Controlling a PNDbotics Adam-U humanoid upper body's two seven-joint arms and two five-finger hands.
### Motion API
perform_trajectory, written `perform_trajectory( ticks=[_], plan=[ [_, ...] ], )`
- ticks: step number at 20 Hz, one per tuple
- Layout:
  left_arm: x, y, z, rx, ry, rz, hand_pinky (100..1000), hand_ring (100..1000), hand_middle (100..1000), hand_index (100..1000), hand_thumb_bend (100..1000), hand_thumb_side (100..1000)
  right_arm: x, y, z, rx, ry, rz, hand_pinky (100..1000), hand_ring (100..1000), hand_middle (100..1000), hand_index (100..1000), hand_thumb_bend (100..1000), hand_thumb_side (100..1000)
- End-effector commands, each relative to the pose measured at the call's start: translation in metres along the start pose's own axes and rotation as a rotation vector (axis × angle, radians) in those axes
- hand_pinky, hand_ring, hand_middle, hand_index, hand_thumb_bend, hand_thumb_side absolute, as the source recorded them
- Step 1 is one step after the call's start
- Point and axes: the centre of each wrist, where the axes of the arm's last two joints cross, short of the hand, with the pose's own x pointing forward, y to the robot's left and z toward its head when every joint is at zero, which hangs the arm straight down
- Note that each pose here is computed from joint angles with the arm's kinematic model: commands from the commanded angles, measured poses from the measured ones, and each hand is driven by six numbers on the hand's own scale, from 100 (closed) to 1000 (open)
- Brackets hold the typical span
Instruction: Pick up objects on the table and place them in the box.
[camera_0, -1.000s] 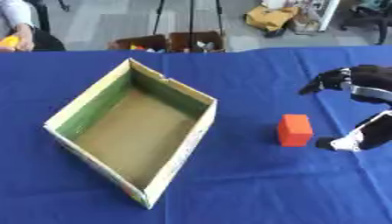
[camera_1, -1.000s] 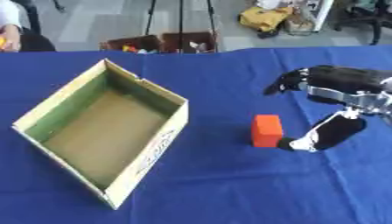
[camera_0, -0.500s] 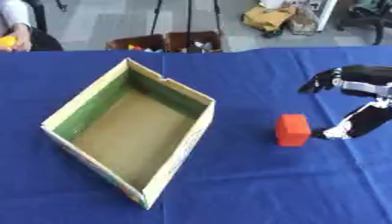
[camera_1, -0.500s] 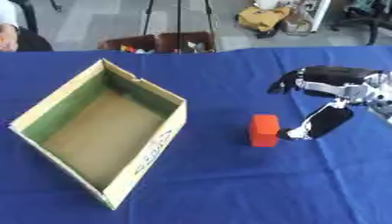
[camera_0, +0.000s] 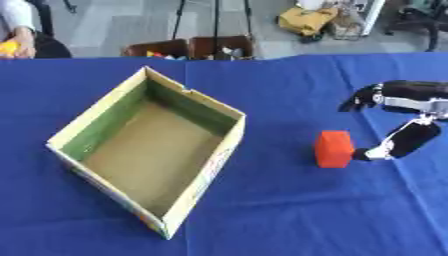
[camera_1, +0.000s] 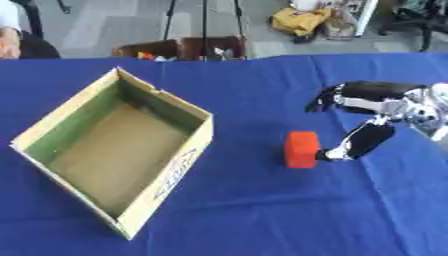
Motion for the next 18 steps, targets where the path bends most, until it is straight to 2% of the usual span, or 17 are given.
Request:
perform_trajectory(
  ticks=[1, 7, 18],
  plan=[
    [0.005, 0.0, -0.008, -0.023, -0.027, -0.005, 553, 726, 832, 920, 100, 1000, 0.002, -0.011, 0.003, -0.002, -0.006, 0.028, 822, 826, 803, 898, 499, 424],
    [0.005, 0.0, -0.008, -0.023, -0.026, -0.002, 553, 726, 832, 920, 100, 1000, 0.004, -0.011, -0.003, 0.016, -0.012, 0.022, 822, 827, 804, 897, 500, 422],
    [0.005, -0.001, -0.009, -0.024, -0.028, 0.004, 554, 726, 832, 920, 100, 1000, -0.014, 0.009, -0.019, 0.075, 0.053, -0.014, 812, 812, 785, 872, 503, 385]
  ],
)
